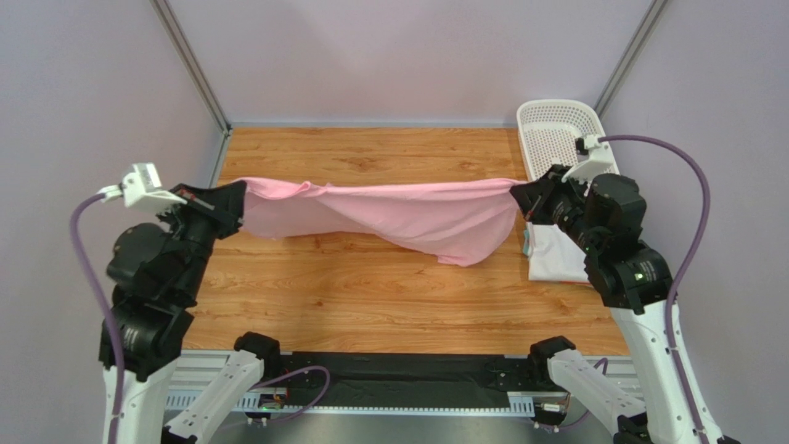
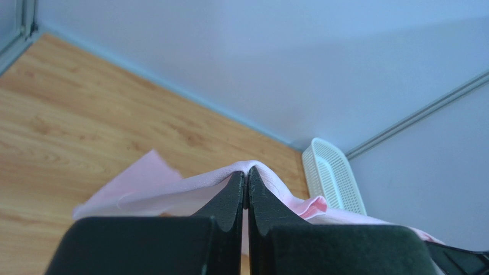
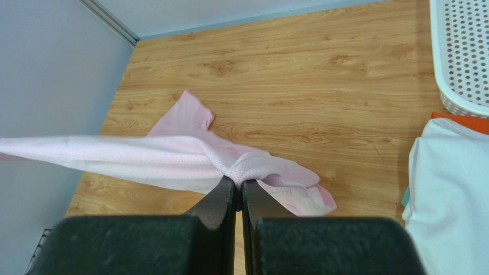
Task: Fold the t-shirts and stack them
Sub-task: Flatten the tshirt out
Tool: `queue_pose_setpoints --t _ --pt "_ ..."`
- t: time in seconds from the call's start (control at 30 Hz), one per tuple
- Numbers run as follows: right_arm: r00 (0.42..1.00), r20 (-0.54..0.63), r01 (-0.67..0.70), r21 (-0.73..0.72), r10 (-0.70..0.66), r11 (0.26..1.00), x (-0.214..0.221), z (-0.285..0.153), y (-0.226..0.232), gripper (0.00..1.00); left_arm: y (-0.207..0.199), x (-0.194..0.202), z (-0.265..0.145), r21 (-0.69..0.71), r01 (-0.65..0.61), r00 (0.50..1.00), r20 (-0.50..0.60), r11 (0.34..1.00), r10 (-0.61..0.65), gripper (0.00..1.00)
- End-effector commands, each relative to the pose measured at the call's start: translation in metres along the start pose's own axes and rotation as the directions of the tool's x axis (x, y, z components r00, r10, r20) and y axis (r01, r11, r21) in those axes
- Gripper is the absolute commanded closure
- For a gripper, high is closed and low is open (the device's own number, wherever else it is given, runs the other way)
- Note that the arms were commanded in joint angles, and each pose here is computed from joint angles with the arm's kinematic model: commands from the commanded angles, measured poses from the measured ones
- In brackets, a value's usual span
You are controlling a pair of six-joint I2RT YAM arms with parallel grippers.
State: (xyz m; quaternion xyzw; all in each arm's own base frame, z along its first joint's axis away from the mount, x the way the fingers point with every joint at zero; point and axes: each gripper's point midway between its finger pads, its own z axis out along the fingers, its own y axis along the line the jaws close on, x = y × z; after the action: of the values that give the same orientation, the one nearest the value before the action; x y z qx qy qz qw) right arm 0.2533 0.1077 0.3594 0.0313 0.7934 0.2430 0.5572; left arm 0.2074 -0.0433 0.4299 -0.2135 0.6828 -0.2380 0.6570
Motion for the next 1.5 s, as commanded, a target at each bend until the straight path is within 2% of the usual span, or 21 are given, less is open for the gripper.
queue_pose_setpoints --t 0.0,0.03,0.1,0.23,0.33,0.5,0.63,0.83,0.87,0.93,0.97,1.0,1.07,1.1,1.13,1.2,1.23,1.33,1.47 --pt "0.995 0.083 0.062 -0.064 -0.057 0.996 -0.038 -0.039 0.024 1.0 -0.027 -0.049 -0.027 0.085 -0.084 0.991 0.112 0.993 0.074 1.0" --pt "0.994 0.089 0.066 -0.085 -0.058 0.994 -0.044 -0.047 0.031 1.0 -0.039 -0.069 -0.041 0.12 -0.085 0.985 0.159 0.989 0.065 1.0" --pt "0.986 0.154 0.086 -0.137 -0.065 0.987 -0.067 -0.069 0.049 1.0 -0.05 -0.083 -0.051 0.159 -0.107 0.979 0.187 0.981 0.077 1.0" --pt "0.975 0.212 0.117 -0.233 -0.067 0.965 -0.086 -0.101 0.074 1.0 -0.072 -0.118 -0.084 0.237 -0.124 0.96 0.275 0.964 0.056 1.0" --pt "0.969 0.237 0.136 -0.27 -0.071 0.953 -0.094 -0.116 0.085 1.0 -0.079 -0.13 -0.095 0.259 -0.141 0.949 0.309 0.955 0.057 1.0" --pt "0.966 0.245 0.154 -0.274 -0.086 0.949 -0.102 -0.114 0.089 1.0 -0.083 -0.132 -0.087 0.254 -0.151 0.95 0.303 0.955 0.07 1.0" --pt "0.974 0.201 0.156 -0.237 -0.109 0.959 -0.103 -0.083 0.082 1.0 -0.077 -0.128 -0.055 0.177 -0.167 0.951 0.288 0.97 0.111 1.0" --pt "0.978 0.125 0.177 -0.096 -0.165 0.979 -0.104 -0.005 0.052 1.0 -0.049 -0.115 0.041 -0.09 -0.231 0.94 0.236 0.969 0.246 1.0" --pt "0.976 0.128 0.187 -0.083 -0.176 0.979 -0.108 0.003 0.049 1.0 -0.045 -0.106 0.071 -0.133 -0.257 0.939 0.202 0.957 0.28 1.0" --pt "0.974 0.122 0.198 -0.028 -0.193 0.98 -0.116 0.035 0.036 1.0 -0.051 -0.11 0.094 -0.142 -0.28 0.932 0.199 0.949 0.304 1.0" --pt "0.968 0.124 0.217 0.003 -0.216 0.976 -0.121 0.045 0.03 1.0 -0.048 -0.098 0.126 -0.149 -0.302 0.935 0.146 0.942 0.323 1.0" --pt "0.964 0.123 0.232 0.036 -0.234 0.972 -0.129 0.065 0.022 1.0 -0.05 -0.1 0.139 -0.147 -0.303 0.935 0.144 0.942 0.323 1.0" --pt "0.961 0.145 0.227 0.079 -0.237 0.971 -0.147 0.081 0.012 1.0 -0.058 -0.112 0.174 -0.132 -0.305 0.935 0.148 0.943 0.323 1.0" --pt "0.957 0.167 0.224 0.082 -0.235 0.971 -0.166 0.093 0.01 1.0 -0.079 -0.144 0.166 -0.094 -0.29 0.925 0.226 0.952 0.304 1.0" --pt "0.957 0.177 0.218 0.082 -0.229 0.973 -0.174 0.098 0.008 1.0 -0.072 -0.135 0.193 -0.111 -0.312 0.927 0.183 0.944 0.328 1.0" --pt "0.956 0.191 0.213 0.067 -0.222 0.975 -0.189 0.113 0.005 1.0 -0.097 -0.163 0.187 -0.053 -0.326 0.907 0.262 0.944 0.328 1.0" --pt "0.943 0.248 0.215 0.06 -0.223 0.975 -0.211 0.104 0.013 1.0 -0.105 -0.168 0.193 -0.034 -0.35 0.893 0.291 0.936 0.344 1.0" --pt "0.931 0.285 0.226 0.035 -0.227 0.973 -0.227 0.106 0.02 1.0 -0.123 -0.188 0.181 0.019 -0.357 0.868 0.377 0.934 0.325 1.0" --pt "0.949 0.217 0.231 0.008 -0.228 0.973 -0.2 0.117 0.014 1.0 -0.119 -0.191 0.164 0.002 -0.384 0.847 0.398 0.923 0.352 1.0"
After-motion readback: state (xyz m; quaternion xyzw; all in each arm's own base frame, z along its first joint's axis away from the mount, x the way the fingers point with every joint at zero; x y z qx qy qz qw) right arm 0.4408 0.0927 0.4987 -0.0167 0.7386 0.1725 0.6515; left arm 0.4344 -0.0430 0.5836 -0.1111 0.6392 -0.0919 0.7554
